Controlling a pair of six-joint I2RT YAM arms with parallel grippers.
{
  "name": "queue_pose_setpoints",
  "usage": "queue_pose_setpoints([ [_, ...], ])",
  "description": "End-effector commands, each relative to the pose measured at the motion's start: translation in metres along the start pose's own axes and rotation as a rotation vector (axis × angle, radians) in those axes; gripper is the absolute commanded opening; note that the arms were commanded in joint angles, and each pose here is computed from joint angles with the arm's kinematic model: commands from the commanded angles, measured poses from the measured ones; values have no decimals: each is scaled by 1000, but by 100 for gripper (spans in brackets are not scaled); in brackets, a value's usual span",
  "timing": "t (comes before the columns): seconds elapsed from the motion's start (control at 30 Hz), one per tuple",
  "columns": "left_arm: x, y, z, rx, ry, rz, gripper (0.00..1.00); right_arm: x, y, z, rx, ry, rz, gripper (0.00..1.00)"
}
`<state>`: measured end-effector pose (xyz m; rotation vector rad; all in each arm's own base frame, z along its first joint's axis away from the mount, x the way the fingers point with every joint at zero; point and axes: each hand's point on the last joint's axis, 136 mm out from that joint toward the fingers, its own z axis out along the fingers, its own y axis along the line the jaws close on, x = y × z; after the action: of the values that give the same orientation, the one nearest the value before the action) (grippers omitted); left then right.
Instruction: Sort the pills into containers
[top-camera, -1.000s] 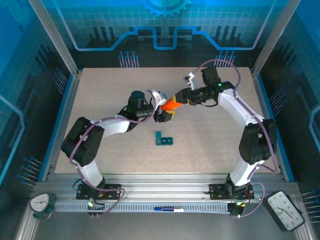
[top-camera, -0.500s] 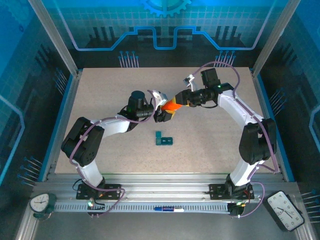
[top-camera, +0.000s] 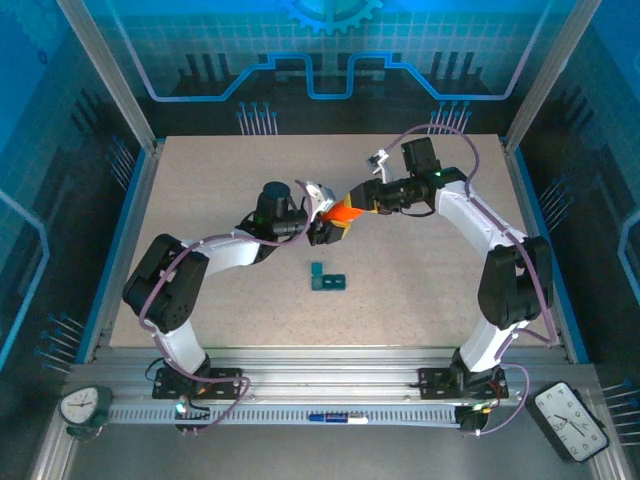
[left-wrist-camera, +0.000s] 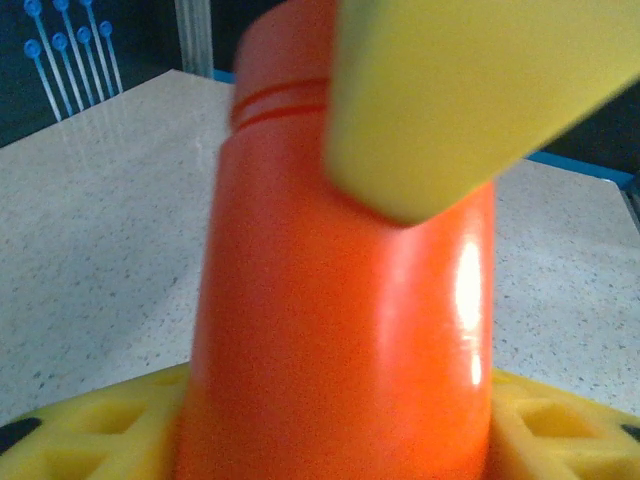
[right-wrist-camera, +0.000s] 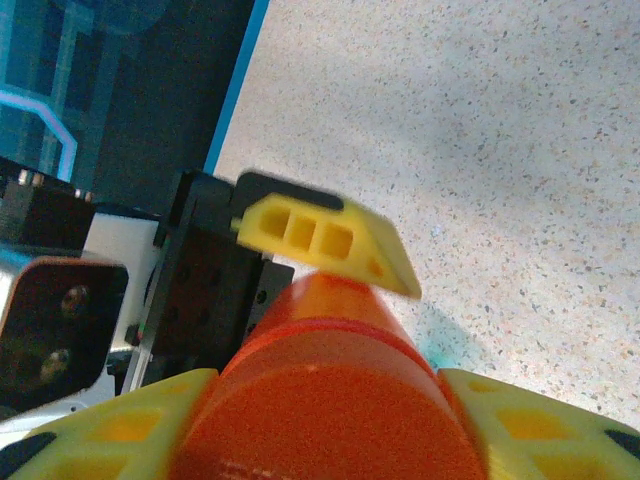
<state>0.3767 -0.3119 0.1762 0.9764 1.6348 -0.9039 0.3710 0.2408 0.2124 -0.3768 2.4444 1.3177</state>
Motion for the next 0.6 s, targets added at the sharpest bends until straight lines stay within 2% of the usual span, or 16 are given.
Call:
queue_pose_setpoints([
  [0.0, -17, 0, 1, 11, -30, -5, 47, 0, 3, -3, -25, -9, -4, 45],
  [0.07, -20, 1, 1, 8, -28, -32, 39, -1, 3, -4, -25, -13, -4, 47],
  [0.13, -23, 1, 0, 10, -20, -66, 31, -3, 4, -9, -21, -28, -2, 60],
  [0.2, -26, 1, -1, 5, -14, -96, 26, -6, 5, -19, -19, -62, 7, 71],
  [0.3, -30, 1, -4, -7, -12, -133, 22, -8, 4, -40, -19, -140, 36, 81],
  [0.43, -32, -2, -7, -4, 7, -170, 20, -2, -6, -57, 22, -249, 119, 84],
  [0.57, -29, -4, -9, 0, 43, -199, 10, 0, -17, -72, 93, -396, 205, 85],
])
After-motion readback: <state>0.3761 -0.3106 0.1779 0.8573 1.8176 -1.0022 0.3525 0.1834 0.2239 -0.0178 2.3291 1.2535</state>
